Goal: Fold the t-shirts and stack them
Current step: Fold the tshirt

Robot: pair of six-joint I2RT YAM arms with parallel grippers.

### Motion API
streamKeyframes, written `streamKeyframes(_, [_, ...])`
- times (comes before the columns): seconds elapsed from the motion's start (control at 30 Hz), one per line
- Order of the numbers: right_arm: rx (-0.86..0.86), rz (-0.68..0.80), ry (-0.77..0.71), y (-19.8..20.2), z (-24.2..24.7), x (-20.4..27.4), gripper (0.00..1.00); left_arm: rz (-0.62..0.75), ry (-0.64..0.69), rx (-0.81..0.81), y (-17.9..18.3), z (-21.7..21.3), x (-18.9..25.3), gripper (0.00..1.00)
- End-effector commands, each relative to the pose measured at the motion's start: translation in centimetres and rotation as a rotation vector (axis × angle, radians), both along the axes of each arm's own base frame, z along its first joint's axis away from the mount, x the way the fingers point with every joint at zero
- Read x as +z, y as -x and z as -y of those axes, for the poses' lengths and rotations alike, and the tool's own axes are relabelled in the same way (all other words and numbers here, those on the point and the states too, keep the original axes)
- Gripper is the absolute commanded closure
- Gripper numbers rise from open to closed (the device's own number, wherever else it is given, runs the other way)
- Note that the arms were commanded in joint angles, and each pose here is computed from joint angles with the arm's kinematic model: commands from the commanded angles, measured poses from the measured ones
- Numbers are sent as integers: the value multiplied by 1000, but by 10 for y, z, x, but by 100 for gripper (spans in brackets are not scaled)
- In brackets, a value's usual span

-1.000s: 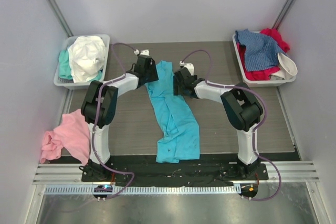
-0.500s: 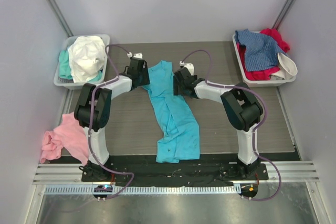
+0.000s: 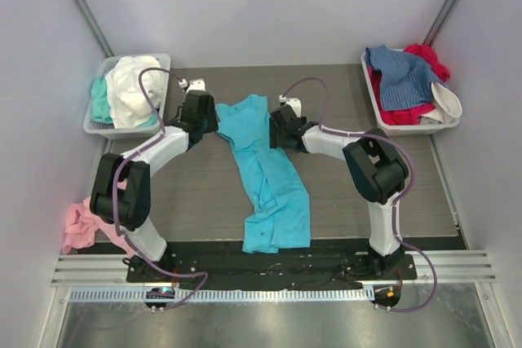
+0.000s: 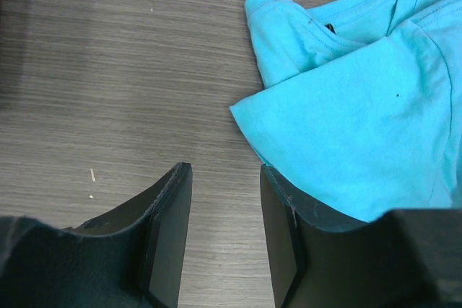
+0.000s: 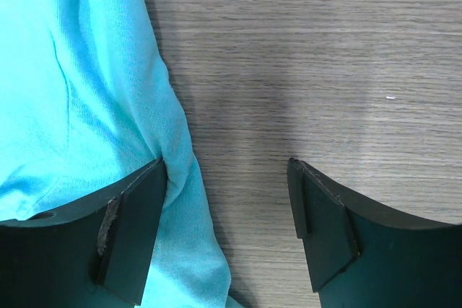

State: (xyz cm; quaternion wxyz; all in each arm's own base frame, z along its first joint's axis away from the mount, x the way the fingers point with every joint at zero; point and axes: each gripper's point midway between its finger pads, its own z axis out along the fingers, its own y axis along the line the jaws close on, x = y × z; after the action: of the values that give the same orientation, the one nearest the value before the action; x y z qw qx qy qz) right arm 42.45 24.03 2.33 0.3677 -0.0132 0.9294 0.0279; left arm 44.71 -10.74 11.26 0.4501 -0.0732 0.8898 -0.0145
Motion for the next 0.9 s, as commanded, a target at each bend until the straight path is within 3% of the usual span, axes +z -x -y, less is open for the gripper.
streamKeyframes(0.0, [-26,-142,111,31,29,-41,25,-2,82,-31,2,12,2,53])
streamKeyframes(0.17, [-32,-114,91,30,30,-24,25,15,176,-59,-16,34,5,54])
streamKeyframes(0.43, [-45,9,13,11,31,42,24,39,157,-80,-53,44,10,54])
streamKeyframes(0.63, [-62,78,-90,-39,31,80,24,19,120,-84,-73,46,-2,54])
streamKeyframes(0.87, [-74,93,-129,-88,31,77,24,-19,146,-116,-90,60,-21,55])
